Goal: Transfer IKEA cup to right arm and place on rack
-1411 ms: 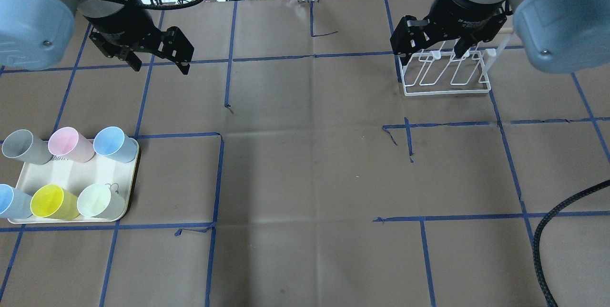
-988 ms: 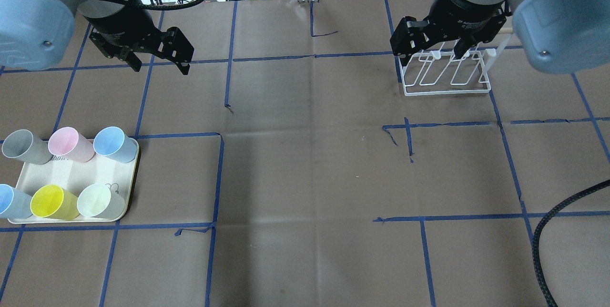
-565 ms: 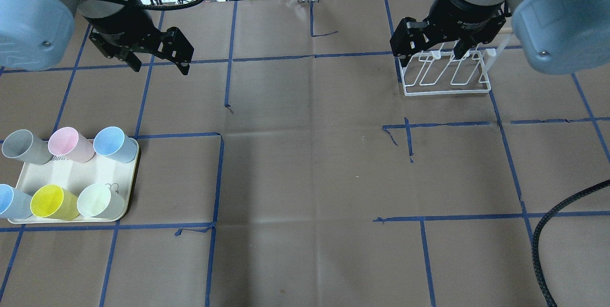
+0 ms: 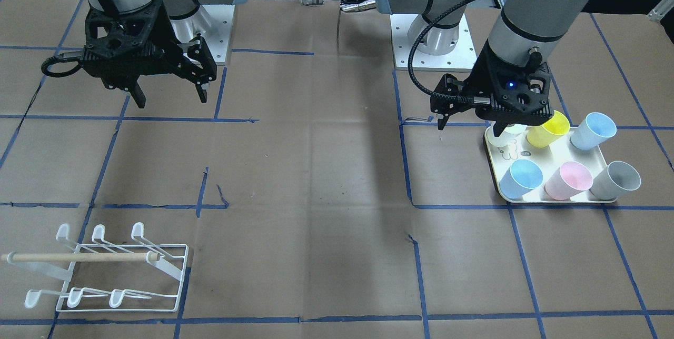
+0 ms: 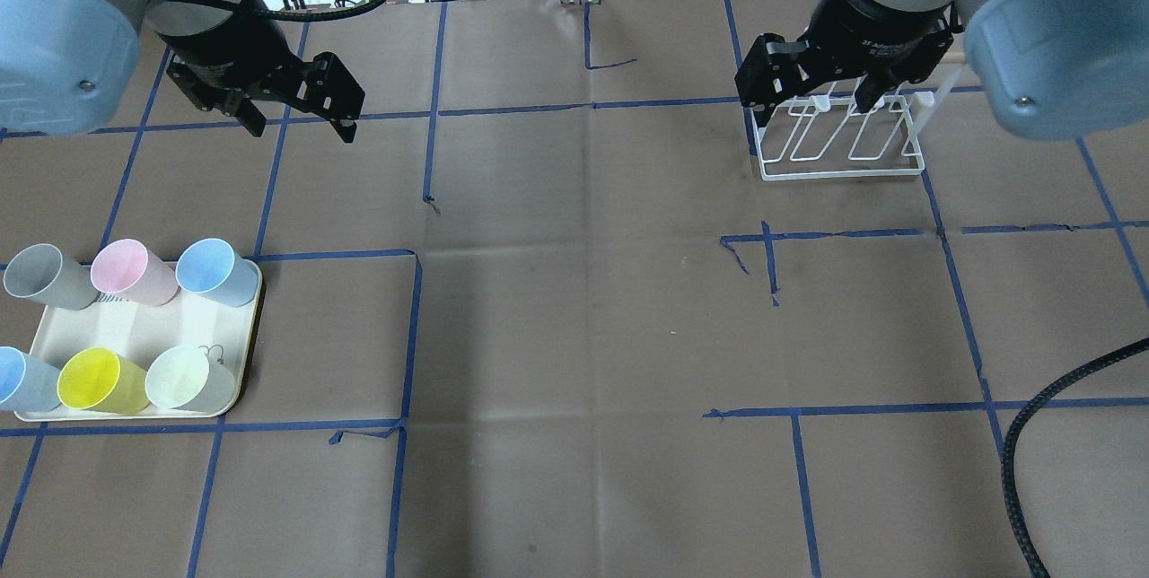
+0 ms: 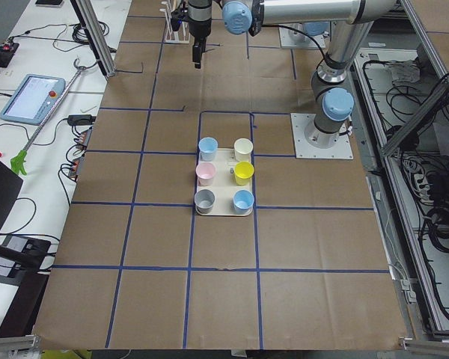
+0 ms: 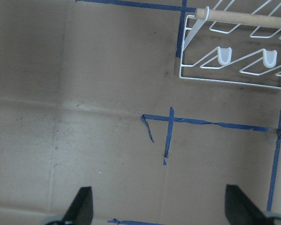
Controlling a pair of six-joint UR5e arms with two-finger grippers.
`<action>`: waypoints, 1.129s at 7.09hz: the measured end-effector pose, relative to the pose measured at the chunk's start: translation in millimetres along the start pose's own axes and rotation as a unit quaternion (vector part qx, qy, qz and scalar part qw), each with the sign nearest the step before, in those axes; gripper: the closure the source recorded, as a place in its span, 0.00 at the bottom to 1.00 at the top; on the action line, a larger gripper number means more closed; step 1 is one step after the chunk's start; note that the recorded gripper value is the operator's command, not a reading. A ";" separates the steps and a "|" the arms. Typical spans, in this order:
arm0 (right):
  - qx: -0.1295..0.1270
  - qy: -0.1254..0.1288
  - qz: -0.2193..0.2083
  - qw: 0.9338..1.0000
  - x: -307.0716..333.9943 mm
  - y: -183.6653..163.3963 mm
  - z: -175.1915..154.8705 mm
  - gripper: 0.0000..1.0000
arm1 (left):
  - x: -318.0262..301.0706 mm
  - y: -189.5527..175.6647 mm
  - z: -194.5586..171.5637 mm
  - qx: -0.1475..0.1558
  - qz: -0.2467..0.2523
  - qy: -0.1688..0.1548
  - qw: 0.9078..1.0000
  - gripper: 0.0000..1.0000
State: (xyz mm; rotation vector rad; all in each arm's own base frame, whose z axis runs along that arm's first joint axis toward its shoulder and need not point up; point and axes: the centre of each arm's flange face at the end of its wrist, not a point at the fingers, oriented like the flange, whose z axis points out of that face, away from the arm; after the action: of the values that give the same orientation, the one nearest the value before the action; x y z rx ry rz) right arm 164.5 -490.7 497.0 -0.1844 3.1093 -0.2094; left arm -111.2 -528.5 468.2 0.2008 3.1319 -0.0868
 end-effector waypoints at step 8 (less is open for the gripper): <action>0.000 -0.001 0.000 1.000 -0.1 0.0 -0.5 0.00 | -168.8 48.1 41.9 -0.015 -0.043 -0.003 0.999 0.02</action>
State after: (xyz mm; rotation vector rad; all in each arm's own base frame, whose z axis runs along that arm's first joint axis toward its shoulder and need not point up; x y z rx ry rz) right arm 164.6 -490.6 497.5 -0.1842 3.1077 -0.2101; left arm 62.2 -504.7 424.6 0.0671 3.1332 -0.0414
